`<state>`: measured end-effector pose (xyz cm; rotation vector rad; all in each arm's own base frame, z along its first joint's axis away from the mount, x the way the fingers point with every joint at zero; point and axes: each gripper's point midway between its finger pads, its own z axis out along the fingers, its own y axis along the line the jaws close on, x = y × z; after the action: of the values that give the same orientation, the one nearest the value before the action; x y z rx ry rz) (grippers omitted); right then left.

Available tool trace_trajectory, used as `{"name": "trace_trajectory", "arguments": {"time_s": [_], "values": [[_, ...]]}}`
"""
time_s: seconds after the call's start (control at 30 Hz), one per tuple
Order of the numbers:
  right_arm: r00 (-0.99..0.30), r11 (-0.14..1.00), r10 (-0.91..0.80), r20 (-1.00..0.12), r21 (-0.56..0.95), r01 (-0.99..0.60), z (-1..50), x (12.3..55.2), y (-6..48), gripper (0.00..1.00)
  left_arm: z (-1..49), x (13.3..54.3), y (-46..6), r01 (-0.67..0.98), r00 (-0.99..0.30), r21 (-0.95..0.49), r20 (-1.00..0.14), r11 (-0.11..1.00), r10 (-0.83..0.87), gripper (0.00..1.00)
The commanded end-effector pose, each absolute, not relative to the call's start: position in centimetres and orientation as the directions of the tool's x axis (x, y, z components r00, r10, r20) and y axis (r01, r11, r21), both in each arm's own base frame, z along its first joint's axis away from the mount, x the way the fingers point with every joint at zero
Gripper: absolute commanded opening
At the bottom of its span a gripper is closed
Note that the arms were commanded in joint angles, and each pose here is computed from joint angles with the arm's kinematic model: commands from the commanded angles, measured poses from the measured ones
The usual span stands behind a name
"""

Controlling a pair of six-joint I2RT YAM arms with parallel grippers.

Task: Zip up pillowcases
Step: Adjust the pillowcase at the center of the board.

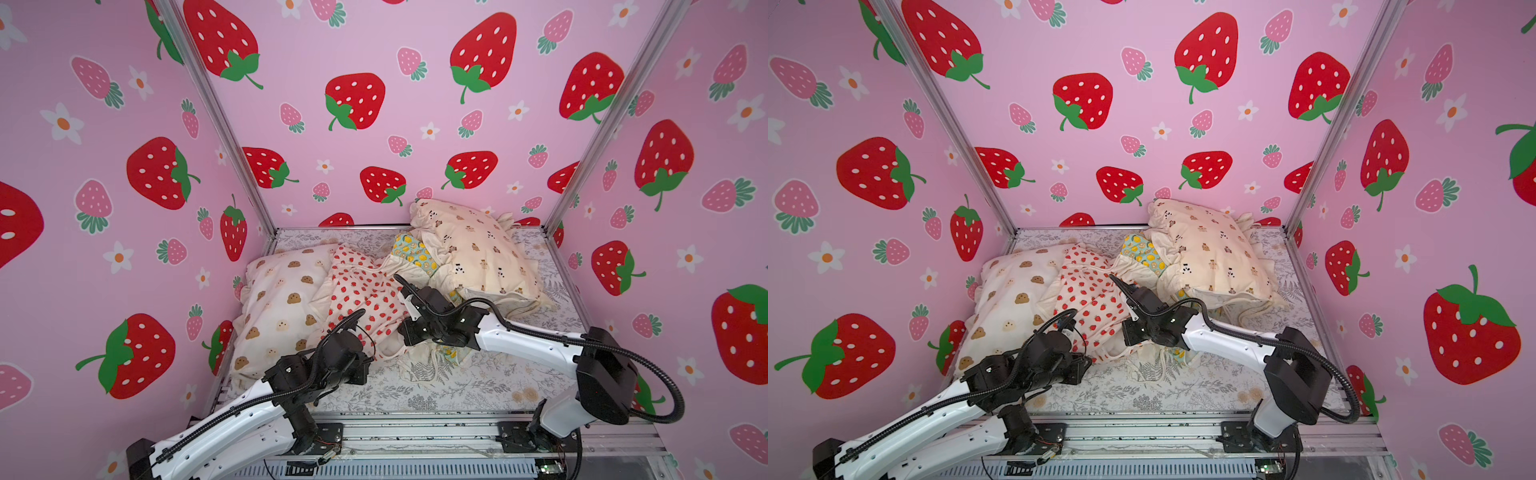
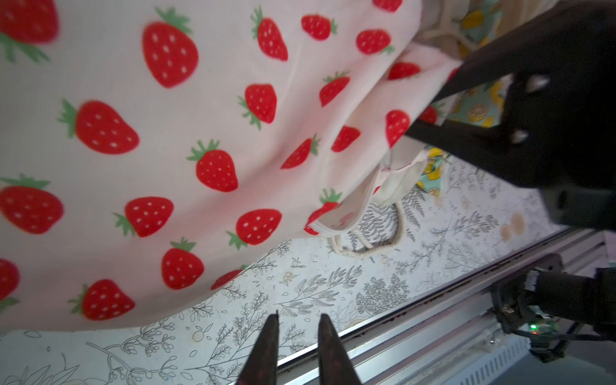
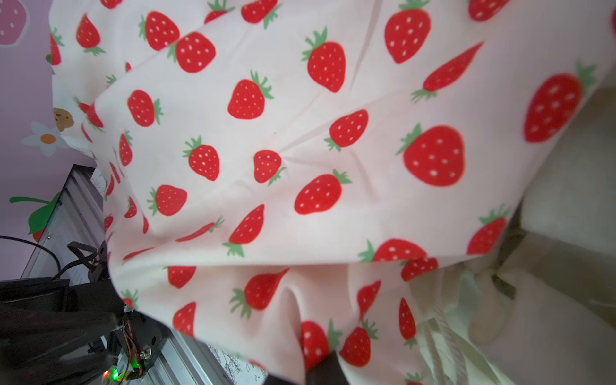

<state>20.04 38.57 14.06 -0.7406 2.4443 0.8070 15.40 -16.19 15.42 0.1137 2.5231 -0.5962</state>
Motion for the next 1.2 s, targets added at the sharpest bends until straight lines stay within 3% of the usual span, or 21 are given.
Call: {"name": "trace_trajectory", "arguments": {"time_s": [0.0, 0.07, 0.3, 0.53, 0.67, 0.9, 1.0, 1.03, 1.17], "values": [[-0.747, 0.680, -0.361, -0.558, 0.391, -0.621, 14.5, 20.1, 38.8, 0.00, 17.1, 15.0, -15.3, 0.140, -0.848, -0.443, -0.515, 0.886, -0.123, 0.34], [-0.751, 0.671, -0.360, -0.553, 0.406, -0.620, 14.5, 19.9, 39.1, 0.00, 16.6, 14.9, -14.1, 0.058, -0.852, -0.430, -0.492, 0.901, -0.180, 0.43], [-0.755, 0.686, -0.364, -0.545, 0.391, -0.613, 13.8, 19.7, 38.9, 0.00, 14.7, 15.2, -11.8, -0.145, -0.801, -0.482, -0.455, 0.864, -0.388, 0.58], [-0.759, 0.689, -0.367, -0.538, 0.392, -0.610, 13.1, 19.7, 39.0, 0.00, 13.2, 17.7, -11.4, -0.252, -0.728, -0.566, -0.424, 0.785, -0.539, 0.67], [-0.761, 0.688, -0.369, -0.533, 0.394, -0.609, 12.8, 19.6, 39.1, 0.00, 12.5, 19.5, -11.6, -0.273, -0.678, -0.645, -0.397, 0.714, -0.619, 0.65], [-0.761, 0.692, -0.380, -0.527, 0.384, -0.611, 12.2, 19.8, 39.1, 0.00, 10.6, 21.2, -11.3, -0.297, -0.619, -0.701, -0.376, 0.649, -0.689, 0.42], [-0.758, 0.702, -0.384, -0.528, 0.366, -0.611, 11.7, 20.0, 38.9, 0.00, 11.2, 21.4, -10.9, -0.299, -0.613, -0.695, -0.385, 0.654, -0.690, 0.28], [-0.755, 0.701, -0.387, -0.529, 0.363, -0.614, 11.7, 20.0, 39.0, 0.01, 11.4, 21.3, -10.7, -0.302, -0.614, -0.691, -0.387, 0.657, -0.688, 0.21], [-0.724, 0.701, -0.397, -0.564, 0.323, -0.636, 12.0, 20.4, 38.8, 0.07, 12.4, 21.0, -10.5, -0.293, -0.631, -0.690, -0.381, 0.662, -0.676, 0.08]]}}
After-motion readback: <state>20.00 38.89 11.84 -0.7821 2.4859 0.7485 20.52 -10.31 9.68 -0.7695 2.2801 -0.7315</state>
